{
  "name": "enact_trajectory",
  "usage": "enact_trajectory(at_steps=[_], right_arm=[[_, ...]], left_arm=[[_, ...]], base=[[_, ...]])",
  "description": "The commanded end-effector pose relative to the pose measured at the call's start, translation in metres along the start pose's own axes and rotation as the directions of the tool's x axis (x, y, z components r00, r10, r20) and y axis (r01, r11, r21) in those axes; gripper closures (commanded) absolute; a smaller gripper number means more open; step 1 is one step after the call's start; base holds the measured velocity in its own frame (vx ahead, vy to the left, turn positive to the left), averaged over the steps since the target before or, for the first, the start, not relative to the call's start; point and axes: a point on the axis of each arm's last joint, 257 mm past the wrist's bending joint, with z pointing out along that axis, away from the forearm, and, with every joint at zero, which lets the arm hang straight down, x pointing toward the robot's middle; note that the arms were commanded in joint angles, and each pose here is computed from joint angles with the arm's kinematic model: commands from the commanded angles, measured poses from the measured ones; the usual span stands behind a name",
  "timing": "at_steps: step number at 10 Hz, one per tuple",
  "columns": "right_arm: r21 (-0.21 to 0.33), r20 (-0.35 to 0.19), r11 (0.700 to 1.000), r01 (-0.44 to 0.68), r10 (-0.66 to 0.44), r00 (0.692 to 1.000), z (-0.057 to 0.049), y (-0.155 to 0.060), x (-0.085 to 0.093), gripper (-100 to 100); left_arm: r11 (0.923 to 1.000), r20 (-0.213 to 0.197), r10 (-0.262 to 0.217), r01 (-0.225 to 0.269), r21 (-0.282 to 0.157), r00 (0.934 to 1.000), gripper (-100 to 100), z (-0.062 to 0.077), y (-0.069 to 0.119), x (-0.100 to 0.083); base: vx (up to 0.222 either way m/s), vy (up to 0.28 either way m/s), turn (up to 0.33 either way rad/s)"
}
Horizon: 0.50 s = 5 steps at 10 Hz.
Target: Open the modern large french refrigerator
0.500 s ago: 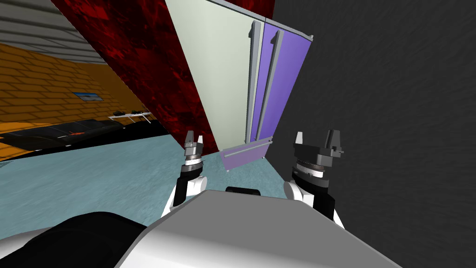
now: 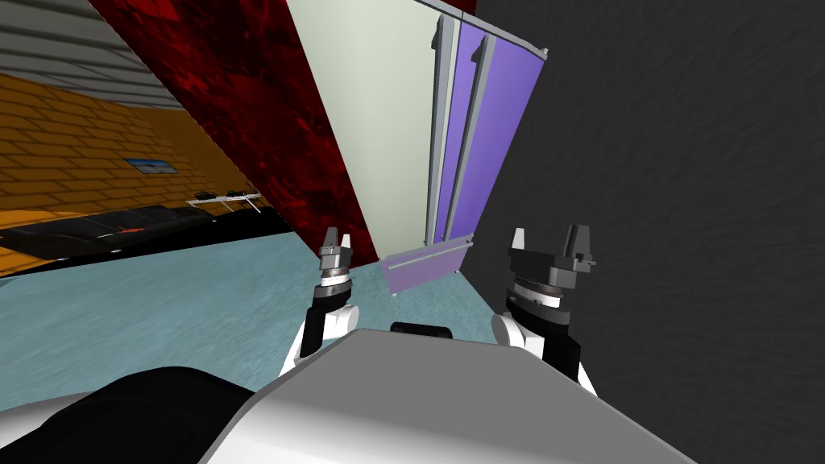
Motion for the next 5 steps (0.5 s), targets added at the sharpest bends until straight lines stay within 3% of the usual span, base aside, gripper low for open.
enact_trajectory(at_steps=[1,4,5], right_arm=[[0.000,0.000,1.000,0.000,0.000,1.000,0.0000,0.0000,0.0000,0],[0.000,0.000,1.000,0.000,0.000,1.000,0.0000,0.0000,0.0000,0],[0.000,0.000,1.000,0.000,0.000,1.000,0.0000,0.0000,0.0000,0]], left_arm=[[1.0000,0.000,0.000,0.000,0.000,1.0000,0,0.0000,0.0000,0.0000],[1.0000,0.000,0.000,0.000,0.000,1.0000,0,0.0000,-0.0001,0.0000],[0.9999,-0.039,0.014,-0.014,-0.005,0.9991,-100,-0.0016,0.0076,0.0054]], base=[[0.000,0.000,0.000],[0.000,0.000,0.000],[0.025,-0.006,0.015]])
